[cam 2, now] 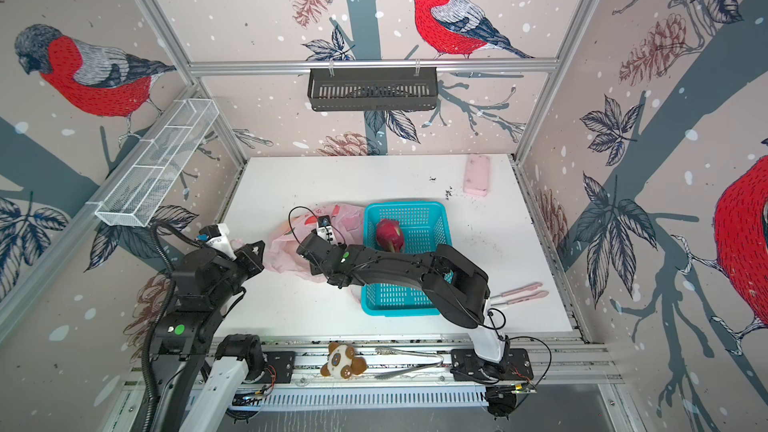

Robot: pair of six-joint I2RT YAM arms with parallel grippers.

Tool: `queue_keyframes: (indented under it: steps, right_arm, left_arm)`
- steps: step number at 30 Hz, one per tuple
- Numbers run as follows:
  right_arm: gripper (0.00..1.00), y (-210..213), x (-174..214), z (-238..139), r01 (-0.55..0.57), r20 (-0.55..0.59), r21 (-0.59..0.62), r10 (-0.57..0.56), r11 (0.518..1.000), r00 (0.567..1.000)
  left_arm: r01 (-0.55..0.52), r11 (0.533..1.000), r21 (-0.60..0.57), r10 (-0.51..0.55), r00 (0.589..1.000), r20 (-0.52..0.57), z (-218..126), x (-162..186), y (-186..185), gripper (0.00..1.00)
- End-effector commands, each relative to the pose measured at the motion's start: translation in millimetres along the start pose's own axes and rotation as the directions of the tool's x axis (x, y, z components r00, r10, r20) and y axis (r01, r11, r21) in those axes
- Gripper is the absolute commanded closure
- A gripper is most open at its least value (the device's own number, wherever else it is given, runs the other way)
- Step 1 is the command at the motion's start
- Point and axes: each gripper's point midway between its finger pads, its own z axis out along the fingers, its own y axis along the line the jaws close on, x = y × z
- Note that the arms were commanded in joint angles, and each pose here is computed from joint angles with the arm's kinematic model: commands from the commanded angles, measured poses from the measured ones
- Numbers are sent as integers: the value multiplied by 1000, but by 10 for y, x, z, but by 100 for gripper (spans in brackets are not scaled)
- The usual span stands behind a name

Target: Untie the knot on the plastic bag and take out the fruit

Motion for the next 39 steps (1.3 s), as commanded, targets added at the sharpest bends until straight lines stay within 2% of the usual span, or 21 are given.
queue_keyframes:
  steps: [1,6,12,22,29,39]
  right_arm:
    - [52,-79,-221,5,-96,67,29,94,995,993]
    - [49,-12,-320,106,-182,70,-39,184,983,980]
    - [47,-97,-573,106,-221,136,-12,221,975,966]
    - [45,208,-373,377,-343,27,-155,351,926,936]
    - [42,321,-333,534,-459,4,-210,470,863,882]
    - [41,162,-374,710,-581,44,-195,599,790,799]
  left_arm:
    - [36,999,22,-35,998,-47,-31,119,-19,100]
    - [72,996,44,-68,995,-76,-45,233,-14,100]
    - [78,996,46,-74,993,-91,-32,288,4,100]
    - [79,996,49,-74,993,-90,40,275,5,100]
    - [57,997,47,-53,995,-87,92,208,-27,100]
    - [59,996,70,-50,992,-118,174,267,-46,100]
